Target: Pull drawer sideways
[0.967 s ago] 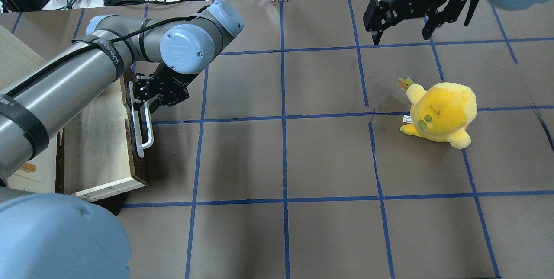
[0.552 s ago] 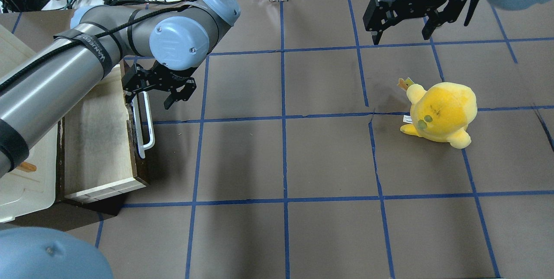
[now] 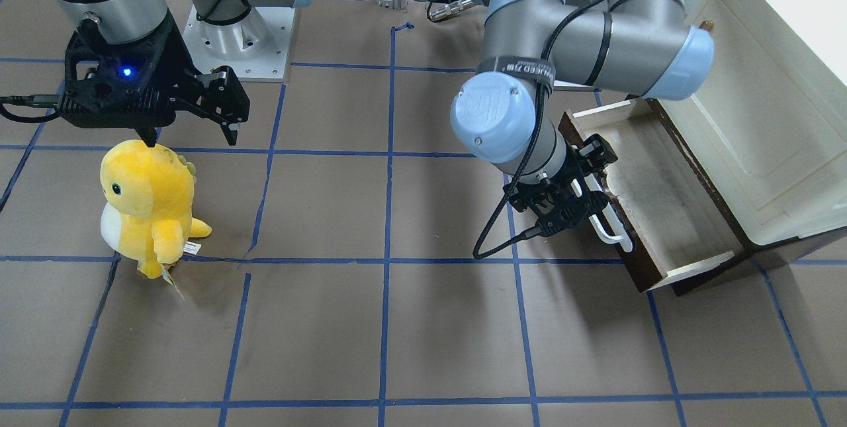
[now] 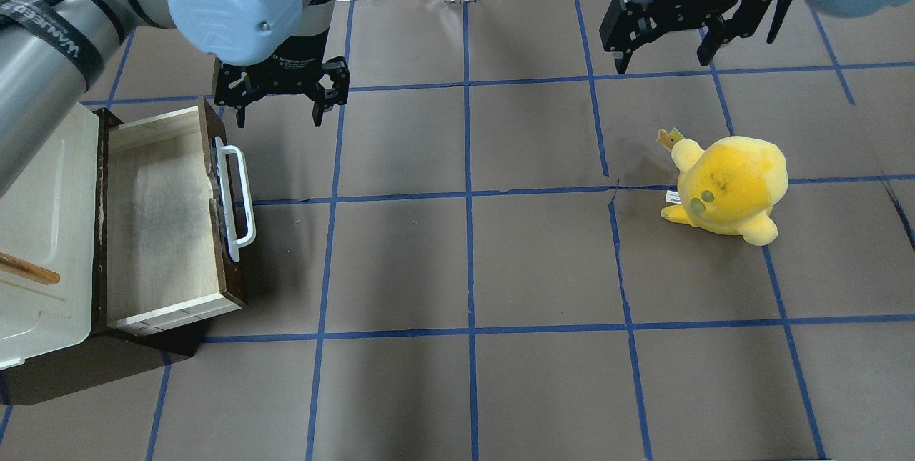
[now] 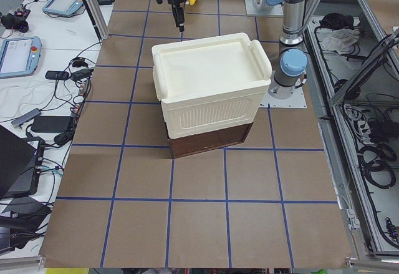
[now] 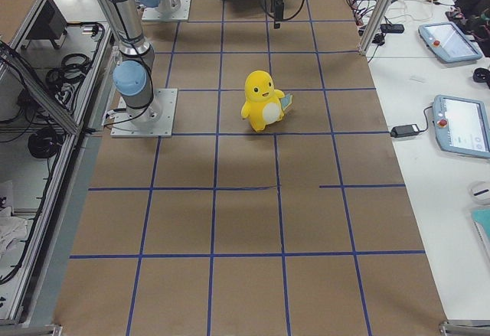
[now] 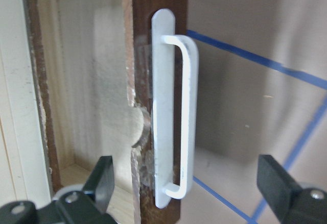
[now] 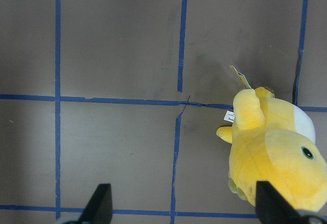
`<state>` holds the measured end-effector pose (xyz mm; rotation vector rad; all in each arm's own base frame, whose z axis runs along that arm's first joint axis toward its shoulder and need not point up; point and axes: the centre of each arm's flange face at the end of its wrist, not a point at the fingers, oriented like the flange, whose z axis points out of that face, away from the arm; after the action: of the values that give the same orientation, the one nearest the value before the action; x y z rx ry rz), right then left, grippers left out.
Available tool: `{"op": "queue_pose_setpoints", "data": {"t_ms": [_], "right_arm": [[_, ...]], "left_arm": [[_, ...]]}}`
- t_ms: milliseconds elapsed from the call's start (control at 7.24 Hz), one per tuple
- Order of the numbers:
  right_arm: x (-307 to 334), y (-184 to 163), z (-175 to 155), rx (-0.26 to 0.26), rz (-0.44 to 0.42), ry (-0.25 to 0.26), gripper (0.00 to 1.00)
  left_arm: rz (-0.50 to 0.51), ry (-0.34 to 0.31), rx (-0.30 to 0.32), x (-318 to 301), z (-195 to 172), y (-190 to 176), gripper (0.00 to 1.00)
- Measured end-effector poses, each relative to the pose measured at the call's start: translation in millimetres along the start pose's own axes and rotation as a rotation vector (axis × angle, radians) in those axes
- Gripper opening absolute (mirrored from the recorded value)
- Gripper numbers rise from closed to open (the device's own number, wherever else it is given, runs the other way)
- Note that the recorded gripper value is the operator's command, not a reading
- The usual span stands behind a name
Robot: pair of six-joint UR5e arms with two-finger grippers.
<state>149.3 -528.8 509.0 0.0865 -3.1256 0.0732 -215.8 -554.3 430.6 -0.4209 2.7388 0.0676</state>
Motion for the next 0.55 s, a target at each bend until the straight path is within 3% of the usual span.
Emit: {"op": "queue_pose_setpoints", "data": {"t_ms": [276,552], "right_arm": [[0.1,0.0,0.0,0.000,0.000,0.001,1.00],[0.1,0.0,0.0,0.000,0.000,0.001,1.00]], "left_arm": [[0.063,0.175,-0.003,-20.6,-34.4,9.6,1.00],[0.174,0.253,0.043,-64.0,-53.6,9.1,1.00]]}}
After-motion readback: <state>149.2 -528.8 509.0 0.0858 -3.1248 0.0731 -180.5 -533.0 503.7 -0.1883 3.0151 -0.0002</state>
